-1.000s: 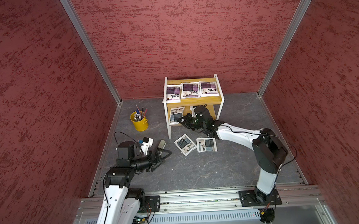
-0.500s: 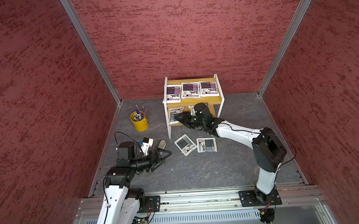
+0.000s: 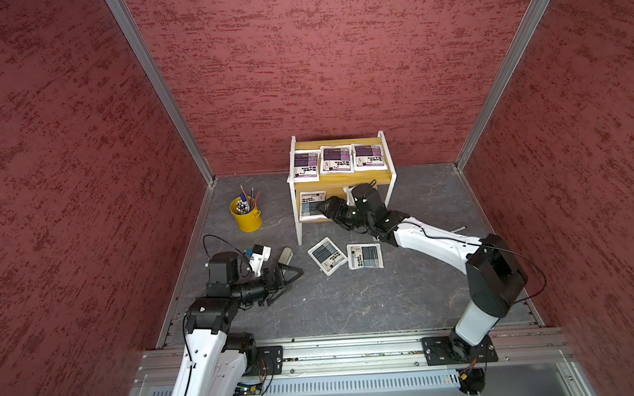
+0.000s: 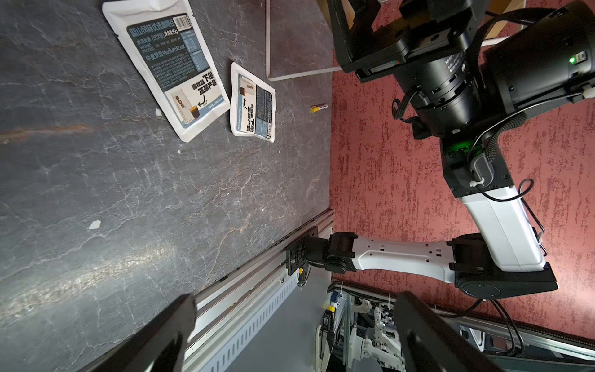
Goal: Place the bagged coffee beans on the shelf by color
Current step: Place the bagged coffee beans on the shelf.
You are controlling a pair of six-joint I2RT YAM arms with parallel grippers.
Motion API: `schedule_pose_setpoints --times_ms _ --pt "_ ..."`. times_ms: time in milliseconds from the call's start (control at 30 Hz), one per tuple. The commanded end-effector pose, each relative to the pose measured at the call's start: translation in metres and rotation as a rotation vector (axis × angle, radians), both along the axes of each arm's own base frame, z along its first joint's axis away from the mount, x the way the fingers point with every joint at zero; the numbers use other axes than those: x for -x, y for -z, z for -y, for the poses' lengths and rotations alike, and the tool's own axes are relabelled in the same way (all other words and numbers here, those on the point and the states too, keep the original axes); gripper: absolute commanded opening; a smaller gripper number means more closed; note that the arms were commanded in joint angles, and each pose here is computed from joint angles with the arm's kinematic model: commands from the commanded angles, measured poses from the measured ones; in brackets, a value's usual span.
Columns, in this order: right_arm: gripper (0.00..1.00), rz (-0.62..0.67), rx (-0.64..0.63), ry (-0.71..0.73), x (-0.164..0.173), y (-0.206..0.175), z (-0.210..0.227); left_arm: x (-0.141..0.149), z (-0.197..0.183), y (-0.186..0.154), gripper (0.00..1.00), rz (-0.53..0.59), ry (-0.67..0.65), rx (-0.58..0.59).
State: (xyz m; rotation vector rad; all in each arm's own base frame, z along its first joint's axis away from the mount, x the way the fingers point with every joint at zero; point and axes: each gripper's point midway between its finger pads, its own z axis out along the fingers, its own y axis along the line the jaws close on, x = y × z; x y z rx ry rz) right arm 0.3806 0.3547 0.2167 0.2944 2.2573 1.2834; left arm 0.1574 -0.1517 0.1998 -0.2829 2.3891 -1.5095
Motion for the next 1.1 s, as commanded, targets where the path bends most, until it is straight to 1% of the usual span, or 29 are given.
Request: schedule_pose_setpoints --times_ms 0,33,100,133,267,333,400,500,633,733,833,1000,1067 --pt "0.80 -0.058 0.111 0.035 0.011 0.023 0.017 -0.001 -0.002 0.003 1.00 0.011 -0.013 -0.010" --pt "0.81 -0.055 0.121 0.037 0.015 0.022 0.019 0.000 -0.002 0.004 1.00 0.008 -0.013 -0.010" --pt "0.95 -0.044 0.136 0.027 0.024 0.018 0.021 0.000 -0.001 0.006 1.00 -0.001 -0.015 -0.005" --pt "0.98 -0.038 0.142 0.019 0.030 0.015 0.022 0.000 -0.001 0.006 1.00 -0.001 -0.015 0.002" --pt "0.98 -0.024 0.178 -0.007 0.061 0.009 0.033 -0.002 0.000 0.016 1.00 -0.022 -0.028 0.023" --pt "0.99 -0.016 0.184 -0.024 0.078 0.005 0.041 -0.005 0.002 0.016 1.00 -0.015 -0.038 0.059" --pt "0.99 -0.027 0.200 -0.041 0.095 0.010 0.051 -0.010 0.003 0.015 1.00 -0.002 -0.062 0.079" --pt "0.99 -0.057 0.221 -0.061 0.119 0.023 0.071 -0.015 0.008 0.019 1.00 0.004 -0.075 0.067" --pt "0.98 -0.086 0.265 -0.063 0.145 0.042 0.100 -0.018 0.033 0.032 1.00 0.023 -0.019 -0.007" --pt "0.98 -0.160 0.276 -0.069 0.154 0.067 0.118 -0.026 0.054 0.036 1.00 0.051 0.013 -0.020" --pt "0.98 -0.208 0.280 -0.047 0.153 0.087 0.136 -0.038 0.067 0.042 1.00 0.079 0.028 -0.006" --pt "0.98 -0.266 0.289 0.028 0.143 0.112 0.168 -0.044 0.075 0.064 1.00 0.052 0.041 -0.009" --pt "0.97 -0.271 0.300 0.023 0.137 0.122 0.174 -0.044 0.075 0.068 1.00 0.053 0.045 -0.016"
